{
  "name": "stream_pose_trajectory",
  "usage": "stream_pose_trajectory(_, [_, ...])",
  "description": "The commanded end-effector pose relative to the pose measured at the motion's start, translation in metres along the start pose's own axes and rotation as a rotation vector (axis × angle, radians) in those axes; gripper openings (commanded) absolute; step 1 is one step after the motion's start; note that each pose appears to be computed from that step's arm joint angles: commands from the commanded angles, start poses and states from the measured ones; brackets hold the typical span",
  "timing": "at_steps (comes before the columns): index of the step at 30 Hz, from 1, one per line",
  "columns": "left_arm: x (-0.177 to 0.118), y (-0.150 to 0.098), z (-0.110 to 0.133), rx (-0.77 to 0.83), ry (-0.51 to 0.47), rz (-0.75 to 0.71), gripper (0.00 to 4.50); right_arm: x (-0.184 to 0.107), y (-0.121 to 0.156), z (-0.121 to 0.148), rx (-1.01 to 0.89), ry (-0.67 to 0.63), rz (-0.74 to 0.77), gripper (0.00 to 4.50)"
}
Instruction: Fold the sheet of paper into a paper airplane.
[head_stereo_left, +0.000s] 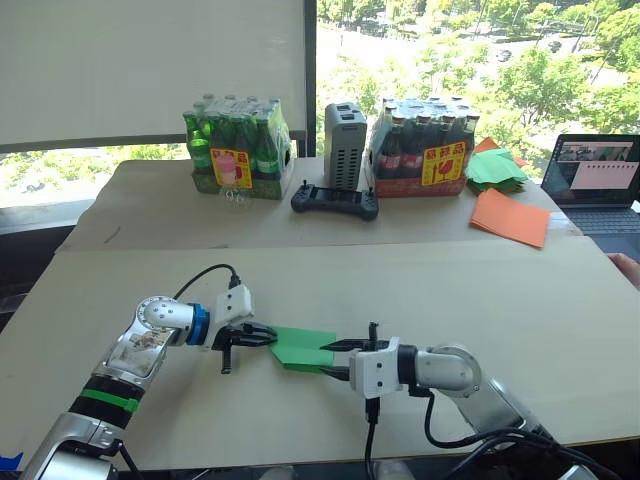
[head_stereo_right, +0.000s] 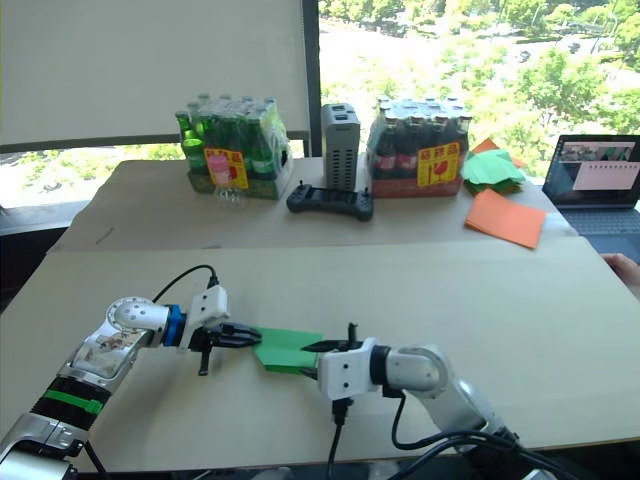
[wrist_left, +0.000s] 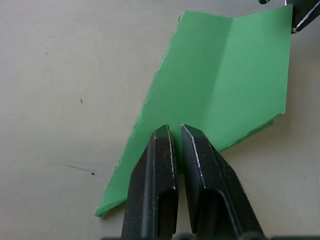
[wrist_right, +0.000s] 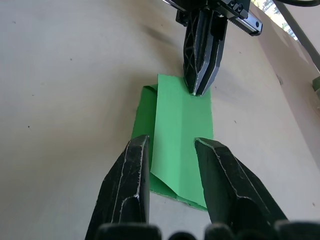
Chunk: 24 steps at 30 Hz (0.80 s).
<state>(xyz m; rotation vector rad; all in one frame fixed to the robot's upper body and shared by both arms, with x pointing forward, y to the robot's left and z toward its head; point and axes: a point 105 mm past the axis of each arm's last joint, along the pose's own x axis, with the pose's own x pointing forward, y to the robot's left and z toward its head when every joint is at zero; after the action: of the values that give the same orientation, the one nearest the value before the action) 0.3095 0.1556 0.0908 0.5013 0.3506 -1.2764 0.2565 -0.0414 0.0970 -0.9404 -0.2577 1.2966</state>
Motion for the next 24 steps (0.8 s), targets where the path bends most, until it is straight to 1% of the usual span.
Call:
stream_pose_trajectory(1, [-0.0003,-0.0025,-0.0016,0.003,0.023,-0.014,0.36,0.0019,-0.0019,0.0071,-0.048,-0.029,-0.006,1.65])
stream_pose_trajectory(10, [-0.0022,-0.0029,-0.0026,0.002,0.029,-0.011,0.36,0.0033,-0.0033,0.0004,-0.039,-0.010,-0.015,1.65])
stream_pose_trajectory(15, [-0.0028,-0.0038,-0.0029,0.001,0.032,-0.011,0.36,0.0041,-0.0047,0.0020,-0.027,-0.018,-0.019,1.65])
stream_pose_trajectory(18, [-0.0031,-0.0042,-0.0030,0.000,0.033,-0.010,0.31,0.0044,-0.0060,0.0036,-0.021,-0.024,-0.022,0.83])
stream_pose_trajectory(20, [-0.0032,-0.0044,-0.0029,0.000,0.033,-0.010,0.31,0.0046,-0.0063,0.0035,-0.019,-0.025,-0.022,0.17])
stream_pose_trajectory(21, [-0.0032,-0.0046,-0.0027,-0.001,0.032,-0.010,0.31,0.0047,-0.0064,0.0031,-0.018,-0.025,-0.021,0.04])
stream_pose_trajectory(24, [-0.0033,-0.0047,-0.0025,-0.002,0.032,-0.009,0.31,0.0049,-0.0066,0.0027,-0.009,-0.025,-0.016,0.04])
